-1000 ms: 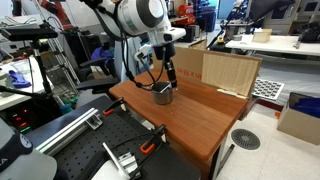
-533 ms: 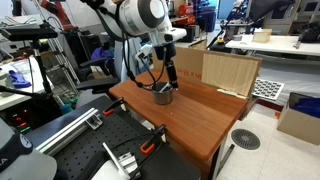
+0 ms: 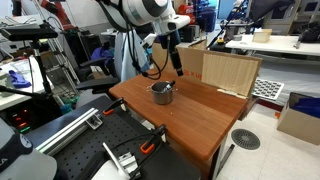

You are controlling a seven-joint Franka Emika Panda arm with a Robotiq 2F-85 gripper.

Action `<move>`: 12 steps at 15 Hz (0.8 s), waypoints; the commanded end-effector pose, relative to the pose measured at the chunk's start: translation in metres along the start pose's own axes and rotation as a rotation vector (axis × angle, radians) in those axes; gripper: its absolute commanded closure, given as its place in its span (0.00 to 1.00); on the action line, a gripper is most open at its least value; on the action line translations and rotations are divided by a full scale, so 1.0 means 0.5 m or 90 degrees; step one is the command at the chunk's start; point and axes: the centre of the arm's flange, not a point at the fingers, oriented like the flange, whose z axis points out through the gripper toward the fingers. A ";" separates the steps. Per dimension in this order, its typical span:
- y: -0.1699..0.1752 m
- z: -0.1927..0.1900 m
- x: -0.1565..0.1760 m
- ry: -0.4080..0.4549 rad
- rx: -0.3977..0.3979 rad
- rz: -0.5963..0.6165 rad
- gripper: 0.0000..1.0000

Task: Place the marker in the silver pot

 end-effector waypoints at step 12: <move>-0.022 -0.070 0.012 0.022 0.063 0.052 0.00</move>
